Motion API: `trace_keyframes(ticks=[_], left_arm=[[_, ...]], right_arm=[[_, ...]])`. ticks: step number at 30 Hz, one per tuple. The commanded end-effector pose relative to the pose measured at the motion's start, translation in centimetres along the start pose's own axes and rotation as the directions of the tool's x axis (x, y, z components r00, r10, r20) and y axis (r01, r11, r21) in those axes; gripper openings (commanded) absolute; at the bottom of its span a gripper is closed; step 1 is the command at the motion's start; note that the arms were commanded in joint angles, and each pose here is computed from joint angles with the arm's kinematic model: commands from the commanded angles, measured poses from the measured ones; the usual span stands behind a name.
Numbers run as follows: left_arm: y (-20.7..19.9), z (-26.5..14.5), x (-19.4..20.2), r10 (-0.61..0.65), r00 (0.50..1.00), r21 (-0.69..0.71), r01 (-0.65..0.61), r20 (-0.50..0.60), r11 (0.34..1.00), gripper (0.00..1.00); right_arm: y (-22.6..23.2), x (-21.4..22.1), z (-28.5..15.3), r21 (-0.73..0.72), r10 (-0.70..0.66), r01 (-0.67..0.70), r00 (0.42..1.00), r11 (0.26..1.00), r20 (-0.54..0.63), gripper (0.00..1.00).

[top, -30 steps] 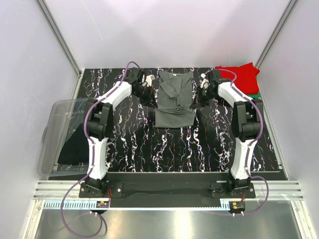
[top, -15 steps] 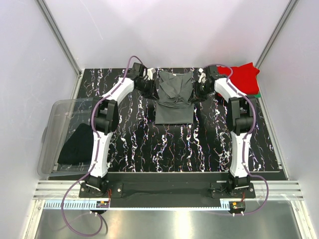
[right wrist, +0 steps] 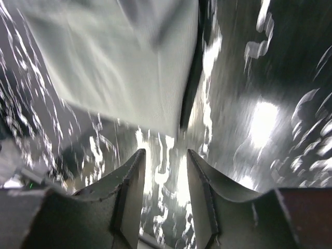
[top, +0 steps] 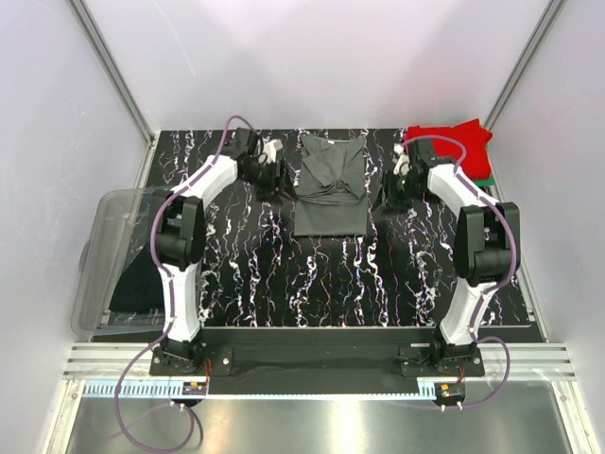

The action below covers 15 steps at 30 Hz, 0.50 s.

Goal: Fold and stack the t-shirts
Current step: Fold the tshirt

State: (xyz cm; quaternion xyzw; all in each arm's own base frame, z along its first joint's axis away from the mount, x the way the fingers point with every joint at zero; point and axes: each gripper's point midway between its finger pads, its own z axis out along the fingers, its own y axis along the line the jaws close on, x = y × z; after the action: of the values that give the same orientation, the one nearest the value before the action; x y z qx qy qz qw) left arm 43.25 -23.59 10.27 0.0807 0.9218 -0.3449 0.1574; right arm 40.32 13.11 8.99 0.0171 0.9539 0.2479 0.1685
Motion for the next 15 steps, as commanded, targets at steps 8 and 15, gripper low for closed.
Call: trace_keyframes(ticks=[8,15], left_arm=[[-0.1,2.2,6.4,-0.220,0.959,0.137,0.246,-0.178,0.960,0.66],[-0.1,3.5,7.6,-0.266,0.940,0.136,0.298,-0.216,0.945,0.66]], right_arm=[[-0.6,6.2,3.6,-0.062,0.159,-0.174,0.967,0.983,-0.197,0.42],[-0.3,5.4,5.5,-0.075,0.175,-0.195,0.961,0.978,-0.214,0.43]])
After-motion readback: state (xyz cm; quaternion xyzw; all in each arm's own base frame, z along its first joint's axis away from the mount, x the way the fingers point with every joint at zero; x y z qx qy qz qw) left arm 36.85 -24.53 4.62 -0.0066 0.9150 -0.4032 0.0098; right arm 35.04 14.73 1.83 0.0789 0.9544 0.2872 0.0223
